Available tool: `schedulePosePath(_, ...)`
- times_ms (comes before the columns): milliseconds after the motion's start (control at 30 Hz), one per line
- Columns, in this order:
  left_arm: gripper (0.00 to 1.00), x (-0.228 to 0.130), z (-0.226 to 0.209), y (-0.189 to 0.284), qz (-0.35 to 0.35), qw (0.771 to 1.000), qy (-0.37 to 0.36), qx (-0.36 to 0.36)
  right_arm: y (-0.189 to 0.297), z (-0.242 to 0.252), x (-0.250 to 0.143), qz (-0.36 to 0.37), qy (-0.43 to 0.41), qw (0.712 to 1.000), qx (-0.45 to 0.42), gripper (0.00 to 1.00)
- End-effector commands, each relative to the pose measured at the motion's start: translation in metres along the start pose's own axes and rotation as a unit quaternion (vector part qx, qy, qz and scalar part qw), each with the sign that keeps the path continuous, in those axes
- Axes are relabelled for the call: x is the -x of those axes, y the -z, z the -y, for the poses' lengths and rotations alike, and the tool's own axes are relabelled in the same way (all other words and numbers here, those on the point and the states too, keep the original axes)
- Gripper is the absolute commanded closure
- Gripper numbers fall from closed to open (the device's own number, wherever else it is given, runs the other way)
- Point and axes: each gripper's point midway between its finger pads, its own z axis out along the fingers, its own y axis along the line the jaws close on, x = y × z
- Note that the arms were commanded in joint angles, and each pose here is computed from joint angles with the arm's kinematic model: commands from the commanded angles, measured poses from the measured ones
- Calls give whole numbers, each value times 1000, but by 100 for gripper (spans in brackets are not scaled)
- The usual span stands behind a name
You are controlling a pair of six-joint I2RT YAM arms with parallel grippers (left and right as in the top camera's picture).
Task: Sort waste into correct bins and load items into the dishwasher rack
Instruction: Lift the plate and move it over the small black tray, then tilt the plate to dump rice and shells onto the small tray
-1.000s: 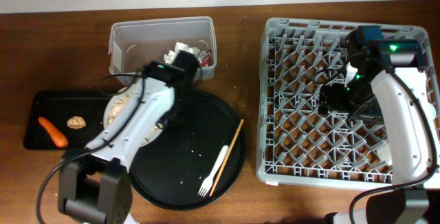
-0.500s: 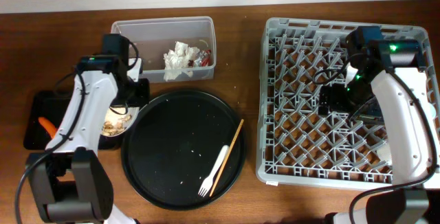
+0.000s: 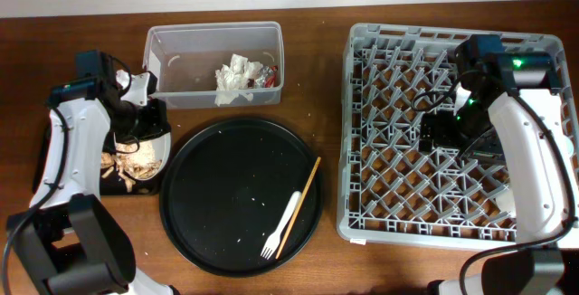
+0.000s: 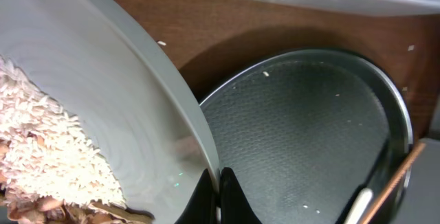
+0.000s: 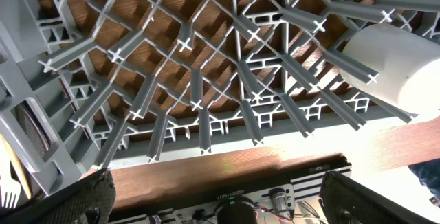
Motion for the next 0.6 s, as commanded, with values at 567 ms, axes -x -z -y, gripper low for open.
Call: schedulePosePath(567, 100, 28, -2, 73, 127, 981, 31, -143, 3, 5, -3, 1, 1, 1000, -8, 2)
